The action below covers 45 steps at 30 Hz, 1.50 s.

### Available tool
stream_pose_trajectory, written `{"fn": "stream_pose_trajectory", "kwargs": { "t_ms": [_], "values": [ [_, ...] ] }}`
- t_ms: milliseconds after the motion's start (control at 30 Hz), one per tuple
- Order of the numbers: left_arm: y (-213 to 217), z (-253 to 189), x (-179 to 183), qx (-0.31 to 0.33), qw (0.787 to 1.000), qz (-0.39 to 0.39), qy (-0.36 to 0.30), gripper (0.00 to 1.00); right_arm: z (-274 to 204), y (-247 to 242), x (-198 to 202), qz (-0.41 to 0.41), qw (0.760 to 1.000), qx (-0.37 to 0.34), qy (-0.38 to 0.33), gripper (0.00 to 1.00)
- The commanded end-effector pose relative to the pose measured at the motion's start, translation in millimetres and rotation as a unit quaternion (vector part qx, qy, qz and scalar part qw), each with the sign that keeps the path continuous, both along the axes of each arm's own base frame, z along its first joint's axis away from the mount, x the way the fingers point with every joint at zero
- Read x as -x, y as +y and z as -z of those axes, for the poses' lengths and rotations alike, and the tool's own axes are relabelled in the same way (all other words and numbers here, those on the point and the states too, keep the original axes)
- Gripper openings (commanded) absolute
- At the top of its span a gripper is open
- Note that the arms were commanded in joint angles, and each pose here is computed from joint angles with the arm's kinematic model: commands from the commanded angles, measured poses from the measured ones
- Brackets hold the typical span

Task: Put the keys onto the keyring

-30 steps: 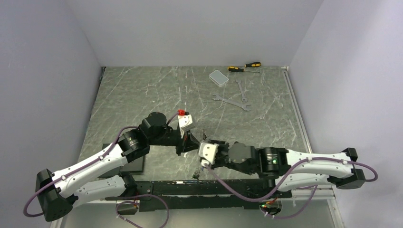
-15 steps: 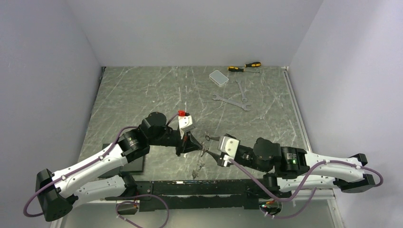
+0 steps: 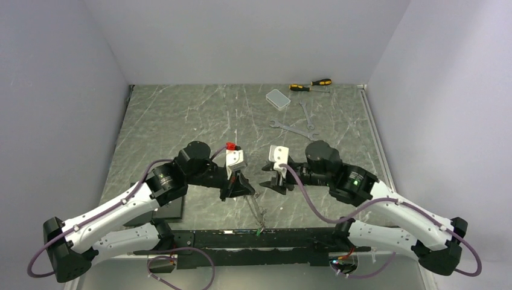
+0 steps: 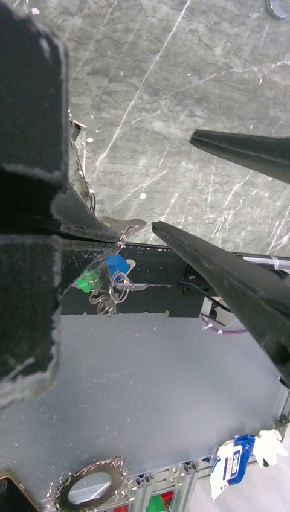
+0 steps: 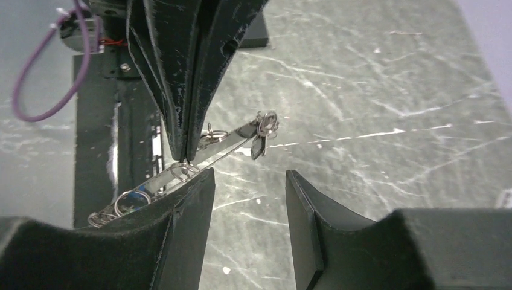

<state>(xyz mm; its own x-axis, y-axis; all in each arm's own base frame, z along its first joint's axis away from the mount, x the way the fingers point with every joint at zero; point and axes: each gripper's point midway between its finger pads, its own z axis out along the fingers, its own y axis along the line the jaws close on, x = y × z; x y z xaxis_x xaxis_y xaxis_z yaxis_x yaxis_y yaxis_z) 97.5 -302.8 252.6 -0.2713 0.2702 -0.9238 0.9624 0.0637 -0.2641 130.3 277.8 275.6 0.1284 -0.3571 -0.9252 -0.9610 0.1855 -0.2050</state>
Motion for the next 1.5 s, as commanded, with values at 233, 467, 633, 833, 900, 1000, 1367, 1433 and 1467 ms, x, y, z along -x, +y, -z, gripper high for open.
{"fn": "stream_pose_trajectory", "kwargs": {
  "t_ms": [233, 467, 633, 833, 900, 1000, 1367, 1433, 1467],
  "values": [
    [15, -36, 13, 0.006, 0.998, 0.027, -0.049, 0.00, -42, 10, 28, -0.169, 0.979, -0.065, 0.097, 0.56],
    [21, -37, 17, 0.004, 0.998, 0.033, -0.057, 0.00, -34, 17, 39, -0.229, 0.961, -0.048, 0.147, 0.57],
    [20, -36, 18, 0.006, 0.998, 0.036, -0.057, 0.00, -25, 20, 38, -0.236, 0.957, -0.044, 0.160, 0.56],
    [20, -37, 19, 0.011, 0.998, 0.039, -0.056, 0.00, -5, 26, 33, -0.232, 0.953, -0.024, 0.192, 0.50],
    [20, -37, 20, 0.011, 0.998, 0.040, -0.055, 0.00, -2, 27, 33, -0.231, 0.953, -0.025, 0.196, 0.49],
    [20, -37, 20, 0.012, 0.998, 0.041, -0.056, 0.00, -2, 28, 32, -0.229, 0.953, -0.029, 0.194, 0.49],
    [21, -38, 20, 0.015, 0.997, 0.038, -0.060, 0.00, 5, 33, 32, -0.235, 0.948, -0.020, 0.216, 0.45],
    [22, -38, 20, 0.015, 0.997, 0.039, -0.060, 0.00, 8, 33, 34, -0.236, 0.946, -0.017, 0.220, 0.45],
    [22, -38, 20, 0.016, 0.997, 0.038, -0.061, 0.00, 8, 33, 34, -0.237, 0.946, -0.017, 0.220, 0.44]
  ]
}}
